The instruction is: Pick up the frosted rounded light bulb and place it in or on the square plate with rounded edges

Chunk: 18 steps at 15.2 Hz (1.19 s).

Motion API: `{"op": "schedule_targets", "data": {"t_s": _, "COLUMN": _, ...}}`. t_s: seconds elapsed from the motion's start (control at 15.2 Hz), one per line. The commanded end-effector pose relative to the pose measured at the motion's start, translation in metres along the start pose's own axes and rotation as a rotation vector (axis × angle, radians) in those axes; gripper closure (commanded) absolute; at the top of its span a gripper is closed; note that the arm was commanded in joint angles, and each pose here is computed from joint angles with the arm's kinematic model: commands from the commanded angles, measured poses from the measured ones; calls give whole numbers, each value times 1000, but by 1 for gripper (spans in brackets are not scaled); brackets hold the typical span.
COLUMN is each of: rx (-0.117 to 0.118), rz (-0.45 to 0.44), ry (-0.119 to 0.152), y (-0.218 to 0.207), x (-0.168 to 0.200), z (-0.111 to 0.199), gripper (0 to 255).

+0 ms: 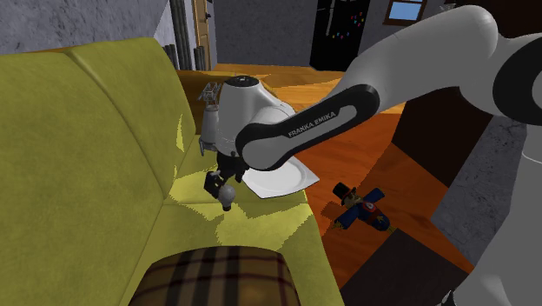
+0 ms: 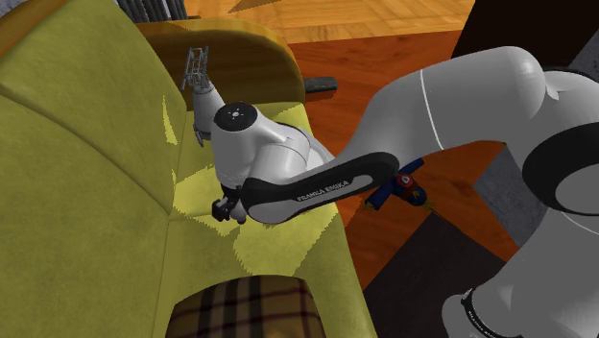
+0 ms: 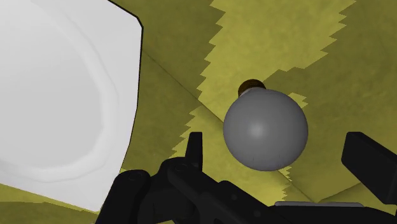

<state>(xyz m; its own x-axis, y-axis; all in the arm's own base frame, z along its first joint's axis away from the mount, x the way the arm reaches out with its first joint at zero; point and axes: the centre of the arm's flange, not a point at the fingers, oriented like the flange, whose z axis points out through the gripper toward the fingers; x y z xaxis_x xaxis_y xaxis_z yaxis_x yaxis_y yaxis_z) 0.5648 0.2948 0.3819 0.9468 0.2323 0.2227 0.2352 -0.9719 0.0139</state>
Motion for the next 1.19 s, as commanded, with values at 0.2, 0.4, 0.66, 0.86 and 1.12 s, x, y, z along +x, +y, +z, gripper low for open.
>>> {"op": "schedule_targets", "data": {"t_s": 0.2, "rx": 0, "rz": 0, "ry": 0, "y": 0, "x": 0, "z": 24, "gripper": 0}}
{"op": "schedule_targets", "data": {"t_s": 0.4, "rx": 0, "rz": 0, "ry": 0, "y": 0, "x": 0, "z": 24, "gripper": 0}}
{"op": "schedule_targets", "data": {"t_s": 0.66, "rx": 0, "rz": 0, "ry": 0, "y": 0, "x": 0, "z": 24, "gripper": 0}}
{"op": "schedule_targets", "data": {"t_s": 0.86, "rx": 0, "rz": 0, "ry": 0, "y": 0, "x": 0, "z": 24, "gripper": 255}}
{"op": "schedule_targets", "data": {"t_s": 1.12, "rx": 0, "rz": 0, "ry": 0, "y": 0, "x": 0, "z": 24, "gripper": 255}}
